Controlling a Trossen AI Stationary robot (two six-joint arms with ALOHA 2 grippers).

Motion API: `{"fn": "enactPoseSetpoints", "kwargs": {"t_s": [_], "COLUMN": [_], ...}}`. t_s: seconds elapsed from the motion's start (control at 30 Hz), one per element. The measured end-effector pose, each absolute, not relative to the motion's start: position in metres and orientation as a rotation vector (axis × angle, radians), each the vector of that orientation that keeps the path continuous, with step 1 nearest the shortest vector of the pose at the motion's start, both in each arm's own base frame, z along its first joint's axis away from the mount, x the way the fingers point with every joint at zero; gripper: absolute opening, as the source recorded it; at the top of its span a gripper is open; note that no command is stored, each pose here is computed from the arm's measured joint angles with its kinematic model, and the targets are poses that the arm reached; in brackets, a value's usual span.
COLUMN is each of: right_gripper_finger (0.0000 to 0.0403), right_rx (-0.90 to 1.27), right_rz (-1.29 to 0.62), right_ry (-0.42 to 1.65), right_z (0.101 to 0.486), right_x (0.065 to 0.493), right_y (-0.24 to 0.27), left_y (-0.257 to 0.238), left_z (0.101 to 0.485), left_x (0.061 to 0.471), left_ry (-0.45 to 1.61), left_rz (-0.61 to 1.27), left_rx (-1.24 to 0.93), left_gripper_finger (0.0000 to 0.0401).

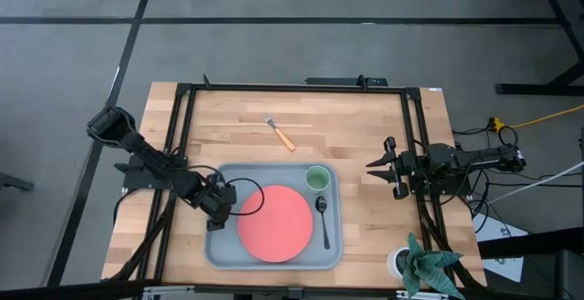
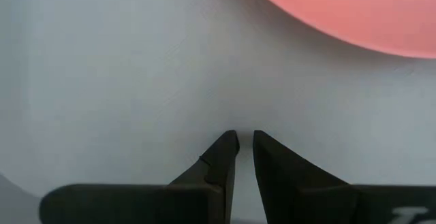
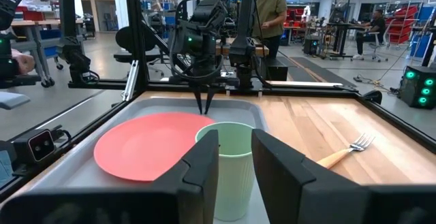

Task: Pick and place plate/cup/fork/spoon on tray
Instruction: Adjust the gray serving tray, then put the orange fork on the gray serving tray to the left of the pink plate

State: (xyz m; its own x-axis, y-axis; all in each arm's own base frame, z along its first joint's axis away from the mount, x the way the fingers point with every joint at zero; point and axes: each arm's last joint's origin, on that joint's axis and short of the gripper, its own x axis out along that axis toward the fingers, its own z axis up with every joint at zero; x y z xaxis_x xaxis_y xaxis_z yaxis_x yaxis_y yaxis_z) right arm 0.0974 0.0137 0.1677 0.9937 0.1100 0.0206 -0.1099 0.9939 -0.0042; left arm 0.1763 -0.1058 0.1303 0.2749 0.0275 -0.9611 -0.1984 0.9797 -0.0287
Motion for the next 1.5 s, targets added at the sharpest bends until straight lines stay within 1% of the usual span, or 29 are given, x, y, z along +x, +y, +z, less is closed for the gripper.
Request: {"fn": "enactPoseSetpoints", "kwargs": {"t_s": [0.27,0.37,0.47,0.57,0.67,0.77,0.87,0.97,1.1,1.3,1.4,1.5], "right_gripper_finger": [0.0094,0.0094,0.0094,0.0094,0.0094,0.0094,0.0094,0.0094,0.0094,0.0094,0.0094,0.0094], "right_rx": [-0.002,-0.003,-0.002,-0.003,-0.003,-0.002,-0.004,-0.002,-0.002,-0.002,-0.003,-0.003], "right_rz": [0.110,0.110,0.110,0.110,0.110,0.110,0.110,0.110,0.110,0.110,0.110,0.110], "right_ry": [-0.020,-0.021,-0.021,-0.021,-0.021,-0.021,-0.021,-0.021,-0.021,-0.021,-0.020,-0.021], "right_z": [0.168,0.168,0.168,0.168,0.168,0.168,0.168,0.168,0.168,0.168,0.168,0.168], "right_x": [0.097,0.097,0.097,0.097,0.097,0.097,0.097,0.097,0.097,0.097,0.097,0.097], "right_y": [0.014,0.014,0.014,0.014,0.014,0.014,0.014,0.014,0.014,0.014,0.014,0.014], "left_y": [-0.106,-0.108,-0.110,-0.108,-0.104,-0.085,-0.057,-0.028,0.011,0.071,0.086,0.095], "left_z": [0.136,0.149,0.173,0.191,0.208,0.211,0.206,0.200,0.194,0.190,0.198,0.203], "left_x": [0.177,0.179,0.185,0.193,0.206,0.219,0.235,0.258,0.286,0.300,0.307,0.314], "left_ry": [1.275,1.276,1.218,1.155,1.059,1.045,1.075,1.037,0.908,0.981,0.951,0.927], "left_rz": [0.146,0.146,0.163,0.181,0.155,0.171,0.197,0.153,0.061,0.134,0.110,0.050], "left_rx": [-0.162,-0.160,-0.157,-0.096,0.054,0.192,0.242,0.248,0.285,0.258,0.212,0.244], "left_gripper_finger": [0.0049,0.0049,0.0049,0.0049,0.0049,0.0049,0.0049,0.0049,0.0049,0.0054,0.0058,0.0058]}}
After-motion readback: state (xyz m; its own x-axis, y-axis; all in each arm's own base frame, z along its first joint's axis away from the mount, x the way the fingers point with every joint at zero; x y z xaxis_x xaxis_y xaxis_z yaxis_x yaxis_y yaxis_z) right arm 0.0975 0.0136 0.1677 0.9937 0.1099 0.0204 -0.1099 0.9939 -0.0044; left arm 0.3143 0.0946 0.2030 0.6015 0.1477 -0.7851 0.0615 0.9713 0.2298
